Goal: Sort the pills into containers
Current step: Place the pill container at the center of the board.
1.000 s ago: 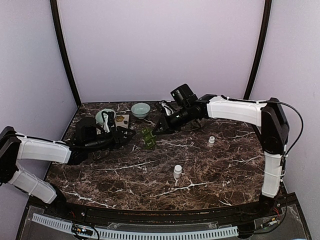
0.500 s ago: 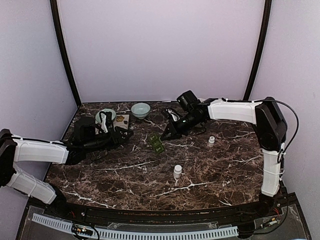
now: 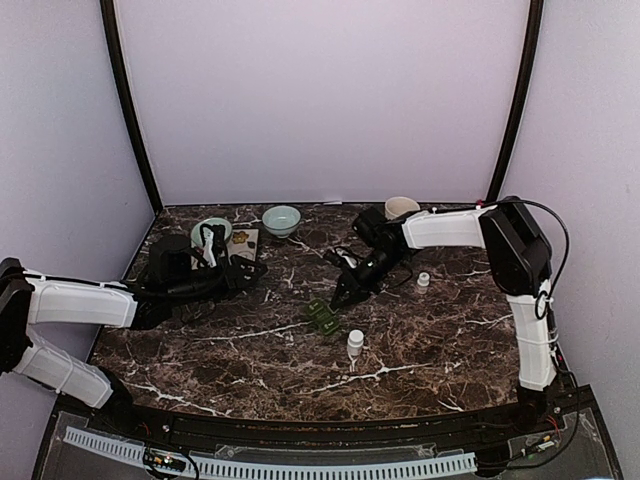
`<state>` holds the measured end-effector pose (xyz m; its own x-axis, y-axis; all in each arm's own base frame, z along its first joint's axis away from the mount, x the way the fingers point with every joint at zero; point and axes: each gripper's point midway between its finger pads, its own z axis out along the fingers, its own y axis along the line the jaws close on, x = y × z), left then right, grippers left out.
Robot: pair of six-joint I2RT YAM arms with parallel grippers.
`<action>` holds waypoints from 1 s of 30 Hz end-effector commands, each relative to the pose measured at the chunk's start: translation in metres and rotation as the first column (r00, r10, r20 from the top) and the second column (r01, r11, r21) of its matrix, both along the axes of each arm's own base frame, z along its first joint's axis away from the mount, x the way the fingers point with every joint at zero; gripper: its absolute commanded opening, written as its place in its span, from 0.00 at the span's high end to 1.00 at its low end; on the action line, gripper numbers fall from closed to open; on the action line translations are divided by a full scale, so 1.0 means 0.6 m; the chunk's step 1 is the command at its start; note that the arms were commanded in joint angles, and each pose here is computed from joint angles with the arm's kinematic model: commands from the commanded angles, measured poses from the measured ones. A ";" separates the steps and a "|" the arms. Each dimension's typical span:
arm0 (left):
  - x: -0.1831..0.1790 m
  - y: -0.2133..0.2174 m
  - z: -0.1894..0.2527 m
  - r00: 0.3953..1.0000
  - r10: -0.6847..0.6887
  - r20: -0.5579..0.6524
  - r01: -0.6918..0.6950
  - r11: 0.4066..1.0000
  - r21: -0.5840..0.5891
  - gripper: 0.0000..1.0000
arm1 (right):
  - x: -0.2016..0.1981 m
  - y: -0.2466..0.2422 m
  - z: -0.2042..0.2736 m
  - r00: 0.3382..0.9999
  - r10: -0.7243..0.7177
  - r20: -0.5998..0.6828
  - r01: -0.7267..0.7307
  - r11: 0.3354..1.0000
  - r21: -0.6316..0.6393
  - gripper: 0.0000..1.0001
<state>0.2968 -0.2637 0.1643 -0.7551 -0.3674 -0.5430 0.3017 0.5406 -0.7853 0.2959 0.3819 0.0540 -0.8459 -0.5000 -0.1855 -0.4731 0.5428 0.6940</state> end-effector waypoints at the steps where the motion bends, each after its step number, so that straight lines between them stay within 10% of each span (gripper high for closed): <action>1: -0.006 0.002 0.005 1.000 -0.020 0.018 0.020 1.000 0.007 0.52 | 0.025 -0.011 -0.008 0.999 0.007 0.040 -0.005 1.000 -0.029 0.93; 15: -0.008 -0.001 -0.002 1.000 -0.025 0.007 0.025 1.000 0.002 0.52 | 0.058 -0.027 -0.006 0.992 -0.024 0.126 0.035 0.996 -0.087 0.64; 30: -0.004 -0.004 -0.006 1.000 -0.029 0.006 0.029 1.000 0.009 0.52 | 0.097 -0.034 0.094 0.949 -0.078 0.306 0.102 0.993 -0.062 0.57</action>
<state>0.2952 -0.2659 0.1600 -0.7673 -0.3529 -0.5355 0.3018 0.5380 -0.7870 0.3340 0.3597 0.0615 -0.8300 -0.4849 -0.2756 -0.5524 0.6460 0.5268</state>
